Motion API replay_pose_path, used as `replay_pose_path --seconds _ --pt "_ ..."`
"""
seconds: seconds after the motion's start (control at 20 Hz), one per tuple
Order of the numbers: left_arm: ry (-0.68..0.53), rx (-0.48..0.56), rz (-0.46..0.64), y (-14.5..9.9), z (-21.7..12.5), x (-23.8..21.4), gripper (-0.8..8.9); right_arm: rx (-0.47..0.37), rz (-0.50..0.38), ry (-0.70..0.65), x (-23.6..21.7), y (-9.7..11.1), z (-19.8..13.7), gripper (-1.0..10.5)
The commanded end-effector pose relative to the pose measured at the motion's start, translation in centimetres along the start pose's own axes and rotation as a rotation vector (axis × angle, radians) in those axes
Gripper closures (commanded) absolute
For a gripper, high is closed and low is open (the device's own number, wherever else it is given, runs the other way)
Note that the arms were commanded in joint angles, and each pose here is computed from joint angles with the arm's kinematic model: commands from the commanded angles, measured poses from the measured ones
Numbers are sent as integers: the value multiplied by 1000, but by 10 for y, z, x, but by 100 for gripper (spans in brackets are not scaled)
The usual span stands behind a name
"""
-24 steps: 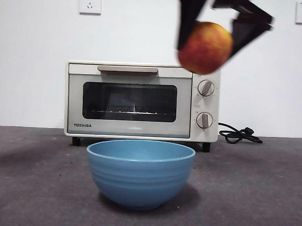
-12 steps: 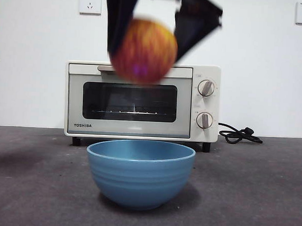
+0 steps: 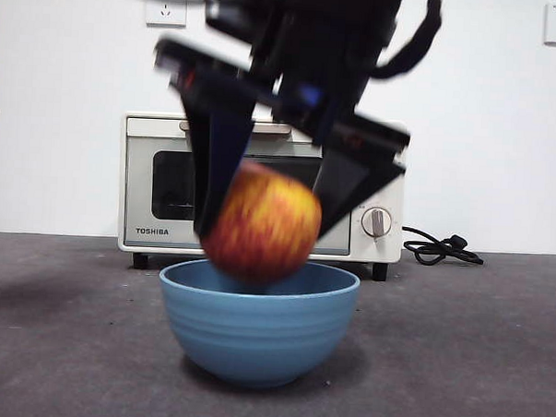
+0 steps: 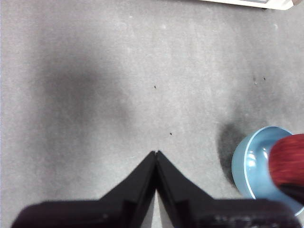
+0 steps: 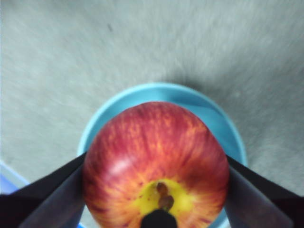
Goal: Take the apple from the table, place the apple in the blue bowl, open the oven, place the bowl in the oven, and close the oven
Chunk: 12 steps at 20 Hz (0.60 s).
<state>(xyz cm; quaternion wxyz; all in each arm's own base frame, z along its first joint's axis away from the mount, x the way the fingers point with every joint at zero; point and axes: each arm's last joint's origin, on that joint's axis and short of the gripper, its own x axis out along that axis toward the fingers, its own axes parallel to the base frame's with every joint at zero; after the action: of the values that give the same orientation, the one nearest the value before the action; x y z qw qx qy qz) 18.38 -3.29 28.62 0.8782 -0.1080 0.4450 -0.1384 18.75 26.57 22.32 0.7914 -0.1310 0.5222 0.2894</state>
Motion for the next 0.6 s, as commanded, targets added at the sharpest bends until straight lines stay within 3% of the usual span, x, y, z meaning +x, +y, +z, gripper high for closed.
replay_pose_path --seconds 0.05,0.15,0.35,0.45,0.6 --pt "3 13 -1 0 0 1 818 10 0 60 18 0 -4 946" --pt "3 14 -1 0 0 1 818 37 -11 85 25 0 -6 935" --pt "2 23 -1 0 0 1 818 38 -14 90 28 0 -6 658" --pt "-1 37 -1 0 0 1 818 41 -13 87 28 0 -6 638" --pt "-4 40 -1 0 1 1 818 41 -13 87 28 0 -6 366"
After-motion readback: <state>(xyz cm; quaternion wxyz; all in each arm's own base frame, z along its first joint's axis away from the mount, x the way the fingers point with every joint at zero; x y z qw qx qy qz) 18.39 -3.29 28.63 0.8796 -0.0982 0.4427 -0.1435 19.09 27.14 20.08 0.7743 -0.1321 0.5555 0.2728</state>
